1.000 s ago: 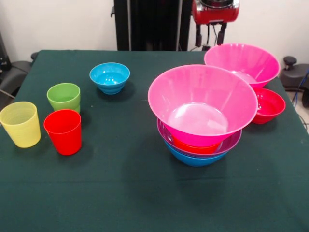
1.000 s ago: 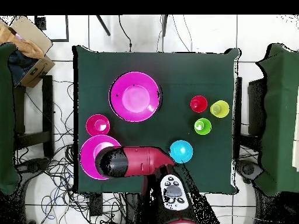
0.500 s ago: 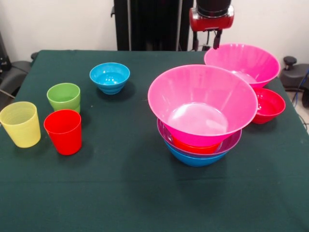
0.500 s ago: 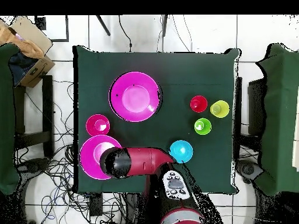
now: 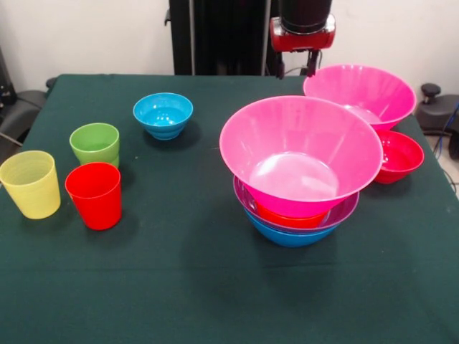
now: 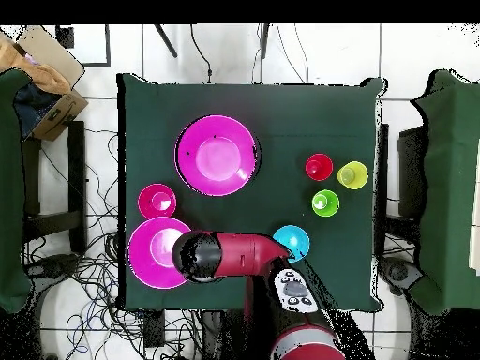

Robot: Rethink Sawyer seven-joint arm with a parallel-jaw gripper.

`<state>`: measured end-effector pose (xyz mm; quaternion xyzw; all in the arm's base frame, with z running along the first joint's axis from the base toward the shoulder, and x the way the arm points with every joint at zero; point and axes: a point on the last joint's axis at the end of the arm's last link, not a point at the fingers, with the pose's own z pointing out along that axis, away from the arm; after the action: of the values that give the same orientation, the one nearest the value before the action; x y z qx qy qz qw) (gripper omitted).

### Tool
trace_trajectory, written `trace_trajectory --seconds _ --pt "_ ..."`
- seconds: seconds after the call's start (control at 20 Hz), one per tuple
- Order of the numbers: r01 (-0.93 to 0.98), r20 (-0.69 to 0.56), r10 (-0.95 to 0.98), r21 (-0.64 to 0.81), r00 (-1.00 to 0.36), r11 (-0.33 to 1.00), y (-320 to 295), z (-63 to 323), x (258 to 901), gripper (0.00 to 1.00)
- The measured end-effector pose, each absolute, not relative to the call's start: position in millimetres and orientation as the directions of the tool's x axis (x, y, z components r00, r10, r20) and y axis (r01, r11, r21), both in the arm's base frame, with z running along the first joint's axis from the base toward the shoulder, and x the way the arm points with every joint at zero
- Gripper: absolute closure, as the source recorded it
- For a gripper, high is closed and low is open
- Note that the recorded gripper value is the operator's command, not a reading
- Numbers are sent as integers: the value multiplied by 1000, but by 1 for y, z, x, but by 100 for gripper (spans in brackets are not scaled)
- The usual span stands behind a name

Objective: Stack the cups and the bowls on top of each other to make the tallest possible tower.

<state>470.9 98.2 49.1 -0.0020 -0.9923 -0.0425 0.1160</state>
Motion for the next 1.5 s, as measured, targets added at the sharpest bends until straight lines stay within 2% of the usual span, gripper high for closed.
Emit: trace_trajectory --seconds 0.3,0.45,0.85,1.05,1.25,1.5 --pt "19 222 0 84 -975 996 95 48 479 0" --pt "31 169 13 100 -986 995 92 48 489 0" --pt "52 -115 66 124 -991 991 75 42 528 0" --pt "36 -186 59 126 -981 991 83 33 532 0" --pt "14 -121 30 134 -992 991 100 24 519 0" --pt "-12 146 -35 154 -989 988 129 18 477 0"
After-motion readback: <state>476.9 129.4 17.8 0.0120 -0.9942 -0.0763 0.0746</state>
